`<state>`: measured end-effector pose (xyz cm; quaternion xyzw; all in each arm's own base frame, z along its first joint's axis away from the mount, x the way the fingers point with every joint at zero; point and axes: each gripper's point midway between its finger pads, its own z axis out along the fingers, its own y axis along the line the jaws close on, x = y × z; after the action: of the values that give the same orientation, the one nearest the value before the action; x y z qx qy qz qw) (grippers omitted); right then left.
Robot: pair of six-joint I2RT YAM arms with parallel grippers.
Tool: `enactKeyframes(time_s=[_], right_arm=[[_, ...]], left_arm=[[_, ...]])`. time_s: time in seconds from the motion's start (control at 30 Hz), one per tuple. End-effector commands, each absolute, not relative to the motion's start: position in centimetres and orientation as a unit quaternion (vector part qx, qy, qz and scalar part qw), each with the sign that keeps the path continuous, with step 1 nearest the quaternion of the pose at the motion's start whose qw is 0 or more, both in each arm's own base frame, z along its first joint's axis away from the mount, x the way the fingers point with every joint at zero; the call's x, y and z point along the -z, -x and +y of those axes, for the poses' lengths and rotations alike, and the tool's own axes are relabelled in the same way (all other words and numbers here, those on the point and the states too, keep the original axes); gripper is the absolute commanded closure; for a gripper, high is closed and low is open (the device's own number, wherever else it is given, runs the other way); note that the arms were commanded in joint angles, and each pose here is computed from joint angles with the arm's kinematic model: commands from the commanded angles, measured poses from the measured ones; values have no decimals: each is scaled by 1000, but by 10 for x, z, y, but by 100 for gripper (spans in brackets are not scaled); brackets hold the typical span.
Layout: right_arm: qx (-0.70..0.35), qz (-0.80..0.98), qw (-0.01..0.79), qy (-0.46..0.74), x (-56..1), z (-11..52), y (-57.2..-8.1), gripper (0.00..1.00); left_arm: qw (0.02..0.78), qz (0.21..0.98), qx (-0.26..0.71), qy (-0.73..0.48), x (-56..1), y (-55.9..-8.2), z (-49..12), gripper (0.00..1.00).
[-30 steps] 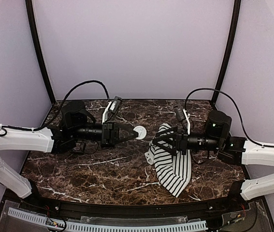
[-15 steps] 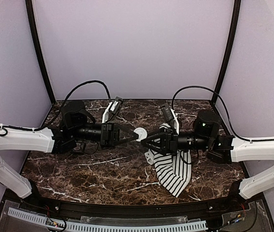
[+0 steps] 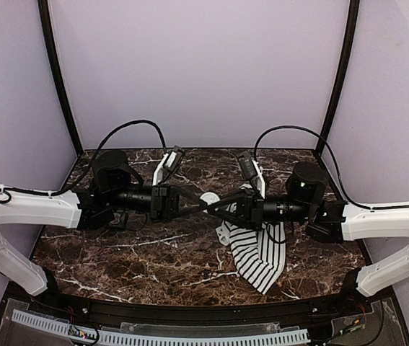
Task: Remove the brooch from the garment
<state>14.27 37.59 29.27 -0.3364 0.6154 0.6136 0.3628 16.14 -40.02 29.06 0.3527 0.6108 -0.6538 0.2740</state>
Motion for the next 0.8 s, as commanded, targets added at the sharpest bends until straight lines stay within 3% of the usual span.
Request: enactKeyframes(time_s=[0.0, 0.27, 0.77], right_arm=[[-623, 598, 378, 334, -308, 379, -144, 83], [-618, 611, 380, 317, -303, 379, -150, 99], [-595, 678, 367, 227, -279, 377, -181, 100]], left_arm=[[270, 607, 652, -365, -290, -153, -398, 99], [269, 607, 649, -371, -289, -151, -399, 99], [301, 623, 609, -387, -283, -151, -401, 99]])
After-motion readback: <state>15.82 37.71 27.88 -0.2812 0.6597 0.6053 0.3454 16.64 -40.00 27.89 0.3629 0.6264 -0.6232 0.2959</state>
